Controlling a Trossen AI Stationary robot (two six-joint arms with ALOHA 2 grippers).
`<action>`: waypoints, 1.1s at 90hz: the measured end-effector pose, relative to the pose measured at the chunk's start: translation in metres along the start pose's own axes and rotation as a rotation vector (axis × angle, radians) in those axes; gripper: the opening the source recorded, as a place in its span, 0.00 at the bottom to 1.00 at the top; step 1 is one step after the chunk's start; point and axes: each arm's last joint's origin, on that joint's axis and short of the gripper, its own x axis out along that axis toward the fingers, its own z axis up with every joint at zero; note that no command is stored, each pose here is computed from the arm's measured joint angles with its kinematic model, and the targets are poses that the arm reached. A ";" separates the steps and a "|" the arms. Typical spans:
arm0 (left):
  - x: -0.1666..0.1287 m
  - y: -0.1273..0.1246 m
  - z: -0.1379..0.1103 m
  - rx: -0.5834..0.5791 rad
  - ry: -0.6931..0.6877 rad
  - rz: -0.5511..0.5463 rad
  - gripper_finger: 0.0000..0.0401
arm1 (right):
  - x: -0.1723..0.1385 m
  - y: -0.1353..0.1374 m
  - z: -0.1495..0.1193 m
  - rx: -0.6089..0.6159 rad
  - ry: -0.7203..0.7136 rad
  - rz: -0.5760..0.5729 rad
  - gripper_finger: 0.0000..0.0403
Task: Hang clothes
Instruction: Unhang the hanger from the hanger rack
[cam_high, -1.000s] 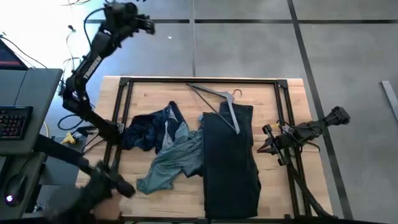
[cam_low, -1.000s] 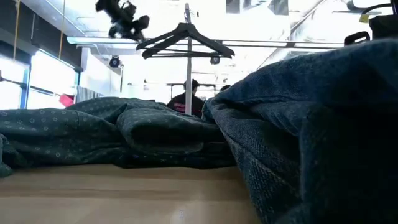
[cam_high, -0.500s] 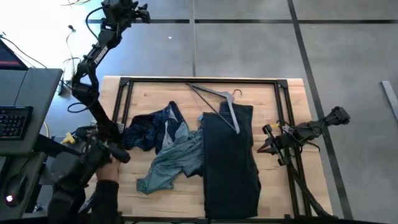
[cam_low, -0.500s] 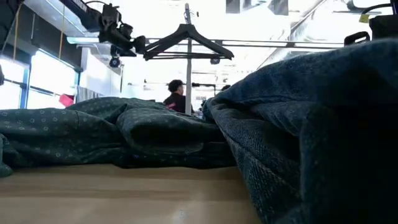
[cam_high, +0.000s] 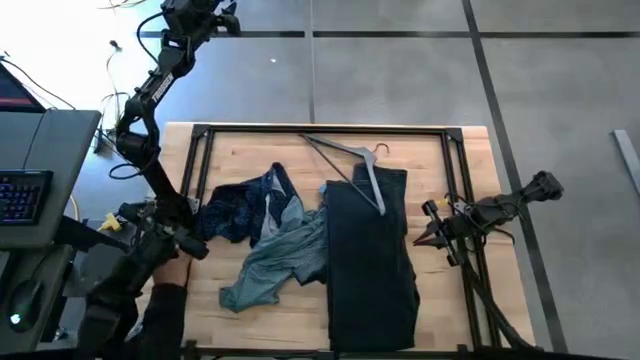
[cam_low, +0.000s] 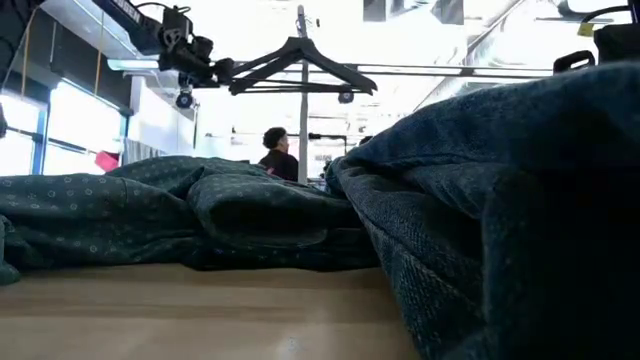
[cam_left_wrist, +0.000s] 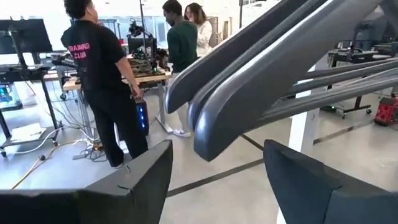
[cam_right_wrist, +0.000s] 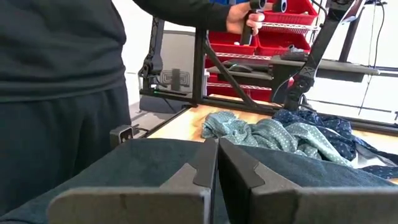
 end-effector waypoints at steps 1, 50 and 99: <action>0.000 0.000 0.000 -0.003 -0.003 -0.007 0.57 | 0.000 0.000 0.000 0.000 0.000 0.000 0.00; -0.005 -0.005 0.006 -0.040 -0.004 -0.150 0.57 | 0.000 0.000 0.000 0.000 0.000 0.000 0.00; -0.006 -0.016 0.000 -0.067 0.047 -0.404 0.57 | 0.000 0.000 0.000 0.000 0.000 0.000 0.00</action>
